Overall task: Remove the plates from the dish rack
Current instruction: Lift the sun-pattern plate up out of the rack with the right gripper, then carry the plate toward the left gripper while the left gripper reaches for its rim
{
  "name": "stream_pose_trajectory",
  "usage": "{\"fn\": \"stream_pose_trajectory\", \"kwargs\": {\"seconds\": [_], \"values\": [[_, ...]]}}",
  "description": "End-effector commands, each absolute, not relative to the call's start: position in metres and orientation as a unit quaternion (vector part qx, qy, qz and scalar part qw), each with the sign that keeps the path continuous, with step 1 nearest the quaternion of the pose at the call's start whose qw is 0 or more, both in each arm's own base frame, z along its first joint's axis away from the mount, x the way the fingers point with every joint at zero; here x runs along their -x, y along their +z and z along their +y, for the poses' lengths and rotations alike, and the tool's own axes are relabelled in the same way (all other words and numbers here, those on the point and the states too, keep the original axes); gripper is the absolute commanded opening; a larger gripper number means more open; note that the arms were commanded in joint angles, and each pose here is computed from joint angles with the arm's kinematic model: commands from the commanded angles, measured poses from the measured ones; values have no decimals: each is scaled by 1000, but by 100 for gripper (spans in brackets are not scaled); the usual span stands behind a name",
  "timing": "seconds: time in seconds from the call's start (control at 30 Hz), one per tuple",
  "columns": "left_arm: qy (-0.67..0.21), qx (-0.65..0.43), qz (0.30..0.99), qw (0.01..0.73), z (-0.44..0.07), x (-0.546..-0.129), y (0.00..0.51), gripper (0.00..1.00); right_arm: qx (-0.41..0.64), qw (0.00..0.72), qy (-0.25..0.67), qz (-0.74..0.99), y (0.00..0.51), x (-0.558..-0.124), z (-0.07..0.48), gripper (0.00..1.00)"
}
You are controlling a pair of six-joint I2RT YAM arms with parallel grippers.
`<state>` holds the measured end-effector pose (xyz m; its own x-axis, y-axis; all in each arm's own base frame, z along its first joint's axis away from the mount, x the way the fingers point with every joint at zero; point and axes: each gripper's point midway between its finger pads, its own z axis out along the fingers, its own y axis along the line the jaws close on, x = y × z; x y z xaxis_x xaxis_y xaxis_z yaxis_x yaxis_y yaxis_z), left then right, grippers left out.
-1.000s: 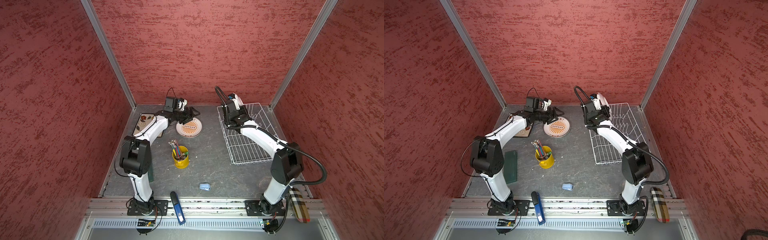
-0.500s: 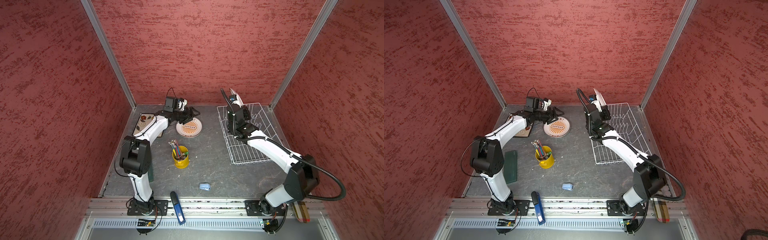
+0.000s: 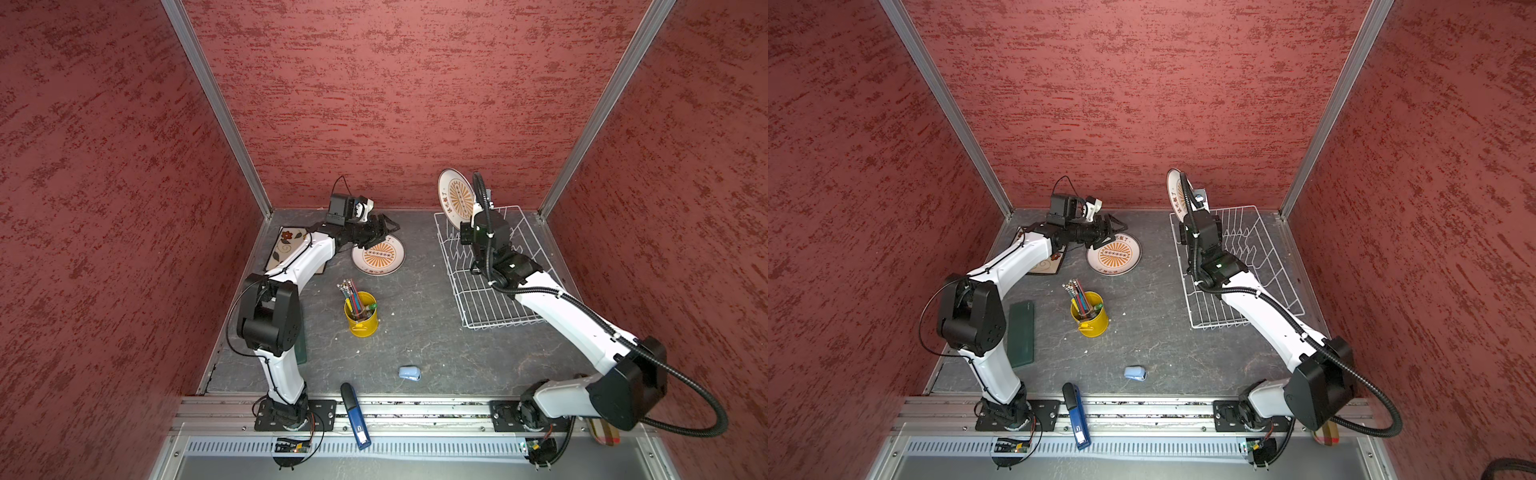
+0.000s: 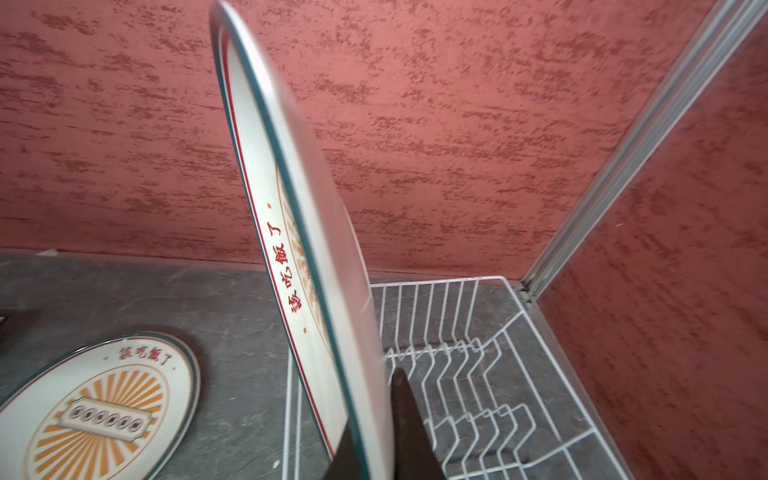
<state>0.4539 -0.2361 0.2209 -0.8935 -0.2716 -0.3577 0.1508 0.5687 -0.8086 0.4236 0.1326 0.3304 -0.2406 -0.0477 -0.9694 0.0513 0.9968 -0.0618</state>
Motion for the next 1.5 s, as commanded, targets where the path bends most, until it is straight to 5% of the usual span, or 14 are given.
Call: {"fn": "stream_pose_trajectory", "kwargs": {"seconds": [0.0,0.73,1.47], "values": [[-470,27,845,253,-231,-455,238,80,-27,620,69,781,340,-422,150,0],[-511,24,811,282,-224,-451,258,80,-52,438,400,803,281,-417,205,0],[-517,16,813,268,-228,-450,251,79,-39,351,485,800,260,-418,239,0]]}}
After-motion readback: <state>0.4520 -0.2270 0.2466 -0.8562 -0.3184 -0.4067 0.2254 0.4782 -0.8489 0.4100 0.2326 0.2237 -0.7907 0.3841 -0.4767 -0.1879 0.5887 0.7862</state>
